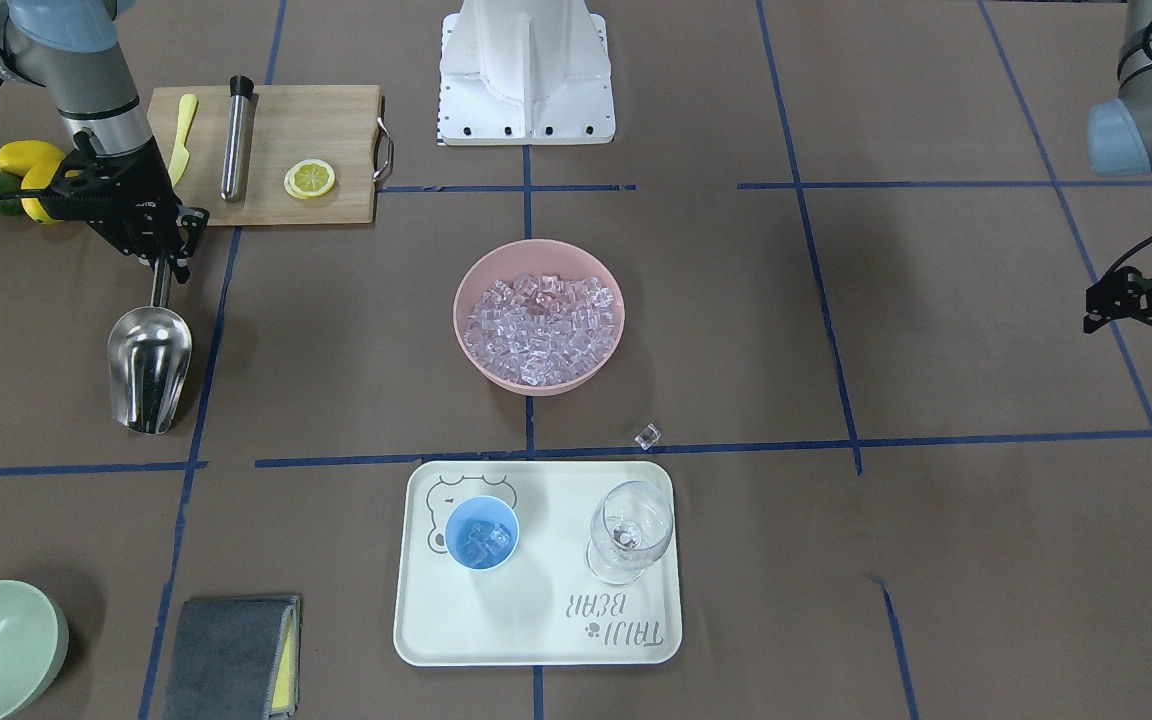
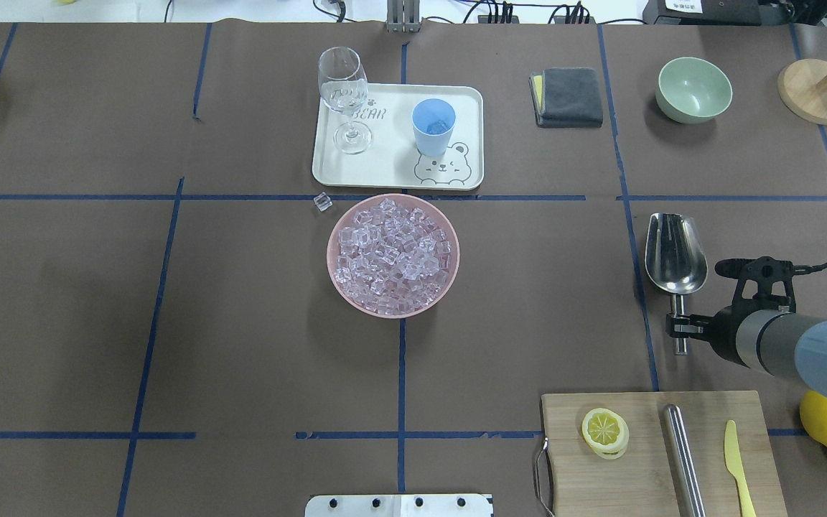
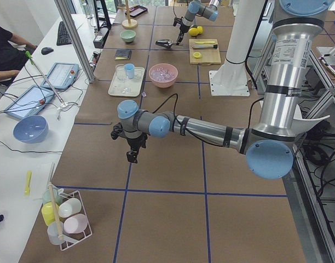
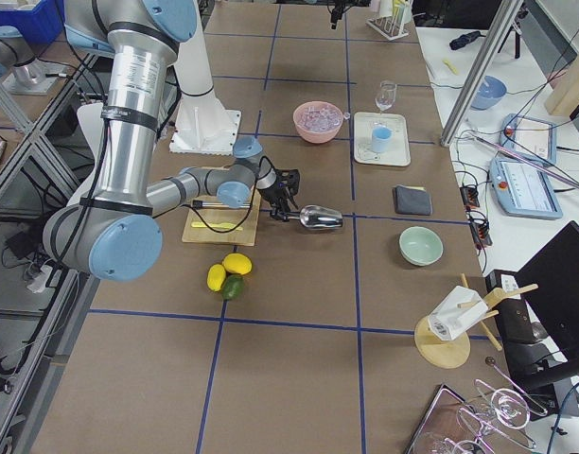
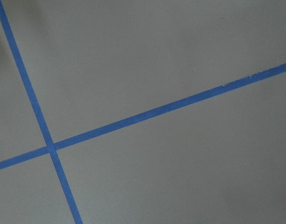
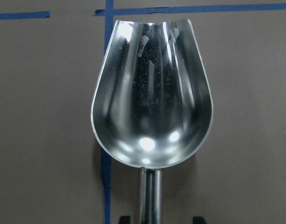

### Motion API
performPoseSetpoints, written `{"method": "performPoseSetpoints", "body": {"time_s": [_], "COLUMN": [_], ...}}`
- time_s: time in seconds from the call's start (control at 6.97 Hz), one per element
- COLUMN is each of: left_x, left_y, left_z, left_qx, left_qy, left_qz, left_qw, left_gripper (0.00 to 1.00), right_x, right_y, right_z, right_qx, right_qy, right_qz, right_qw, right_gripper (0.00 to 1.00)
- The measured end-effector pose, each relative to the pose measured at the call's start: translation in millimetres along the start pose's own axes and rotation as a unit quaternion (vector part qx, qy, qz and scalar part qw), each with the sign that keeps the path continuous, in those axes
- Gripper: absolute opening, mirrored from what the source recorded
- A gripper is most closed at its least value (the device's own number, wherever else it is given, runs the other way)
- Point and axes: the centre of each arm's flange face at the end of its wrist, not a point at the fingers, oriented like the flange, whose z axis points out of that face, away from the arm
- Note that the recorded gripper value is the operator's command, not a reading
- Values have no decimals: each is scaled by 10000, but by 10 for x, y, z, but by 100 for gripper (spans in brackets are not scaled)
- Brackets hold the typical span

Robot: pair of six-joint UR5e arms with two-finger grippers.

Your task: Put ice in cup with scoop

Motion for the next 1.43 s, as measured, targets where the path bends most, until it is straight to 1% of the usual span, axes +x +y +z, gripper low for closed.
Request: {"method": "performPoseSetpoints", "body": {"time_s": [0.14,0.29,0.43,0.57,0.86,1.0,1.15,1.29,1.43], "left_x": [-1,-22,-67,-136,-385,-539,-676,-774,-870], "left_y": [-2,-1,5,30,132,203,274,334,405], "left_z": [-5,-35,-114,-221,-418,-516,-603,-649,-668], "left_qx": [1,26,94,185,302,266,222,206,199], "left_qy": [-2,-5,-8,-13,-28,68,259,383,435], "left_qz": [-4,-24,-65,-128,-400,-664,-937,-1112,-1245], "left_qw": [10000,10000,9999,9997,9987,9974,9950,9928,9911], "left_gripper": [100,100,100,100,100,100,100,100,100], "right_x": [-11,-18,24,129,639,963,1306,1686,2137], "right_y": [-1,-6,-44,-181,-702,-997,-1347,-1719,-2071], "right_z": [-17,-75,-144,-203,-310,-355,-411,-449,-464], "right_qx": [-22,-113,-294,-485,-830,-915,-1014,-1180,-1362], "right_qy": [-25,-88,-148,-189,-220,-157,-75,-59,-132], "right_qz": [3,7,32,67,-27,-166,-336,-509,-673], "right_qw": [10000,9999,9995,9986,9963,9955,9942,9917,9883], "right_gripper": [100,100,100,100,100,100,100,100,100]}}
